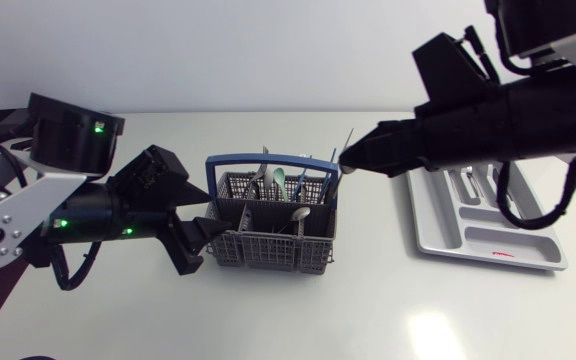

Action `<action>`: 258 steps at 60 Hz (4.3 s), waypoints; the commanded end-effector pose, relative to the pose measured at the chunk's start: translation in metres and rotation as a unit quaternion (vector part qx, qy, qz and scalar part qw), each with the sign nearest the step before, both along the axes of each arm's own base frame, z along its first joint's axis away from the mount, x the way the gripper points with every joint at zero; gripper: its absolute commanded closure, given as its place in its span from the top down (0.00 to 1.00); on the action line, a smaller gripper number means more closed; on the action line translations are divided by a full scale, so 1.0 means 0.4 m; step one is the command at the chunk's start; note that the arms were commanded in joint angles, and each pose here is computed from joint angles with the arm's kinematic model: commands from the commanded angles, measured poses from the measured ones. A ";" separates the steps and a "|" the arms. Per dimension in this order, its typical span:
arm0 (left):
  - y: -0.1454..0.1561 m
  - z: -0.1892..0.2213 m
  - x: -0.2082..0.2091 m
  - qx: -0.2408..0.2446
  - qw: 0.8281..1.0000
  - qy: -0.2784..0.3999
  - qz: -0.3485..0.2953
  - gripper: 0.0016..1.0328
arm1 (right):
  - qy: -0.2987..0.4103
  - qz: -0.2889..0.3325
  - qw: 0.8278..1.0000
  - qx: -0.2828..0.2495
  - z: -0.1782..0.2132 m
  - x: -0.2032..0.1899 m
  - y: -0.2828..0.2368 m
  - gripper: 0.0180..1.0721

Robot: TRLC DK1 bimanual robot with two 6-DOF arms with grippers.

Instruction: Unload the cutlery basket into the drawer organizer.

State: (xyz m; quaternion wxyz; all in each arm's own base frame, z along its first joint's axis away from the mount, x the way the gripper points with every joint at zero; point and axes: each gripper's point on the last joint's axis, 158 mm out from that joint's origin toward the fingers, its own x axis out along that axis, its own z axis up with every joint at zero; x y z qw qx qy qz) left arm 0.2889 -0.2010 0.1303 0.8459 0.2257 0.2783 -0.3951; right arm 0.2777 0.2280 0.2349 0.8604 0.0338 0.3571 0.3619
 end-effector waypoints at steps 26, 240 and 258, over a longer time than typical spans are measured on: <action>-0.150 -0.005 0.010 0.071 0.997 0.025 0.002 0.71 | 0.024 -0.153 0.983 -0.100 -0.139 0.010 -0.423 0.11; -0.267 -0.210 0.144 0.289 0.941 -0.060 0.165 0.03 | 0.059 -0.354 0.884 -0.298 -0.530 0.042 -0.840 0.87; -0.251 -0.150 0.129 0.255 0.950 -0.085 0.158 0.03 | 0.054 -0.352 0.886 -0.297 -0.532 0.036 -0.834 0.87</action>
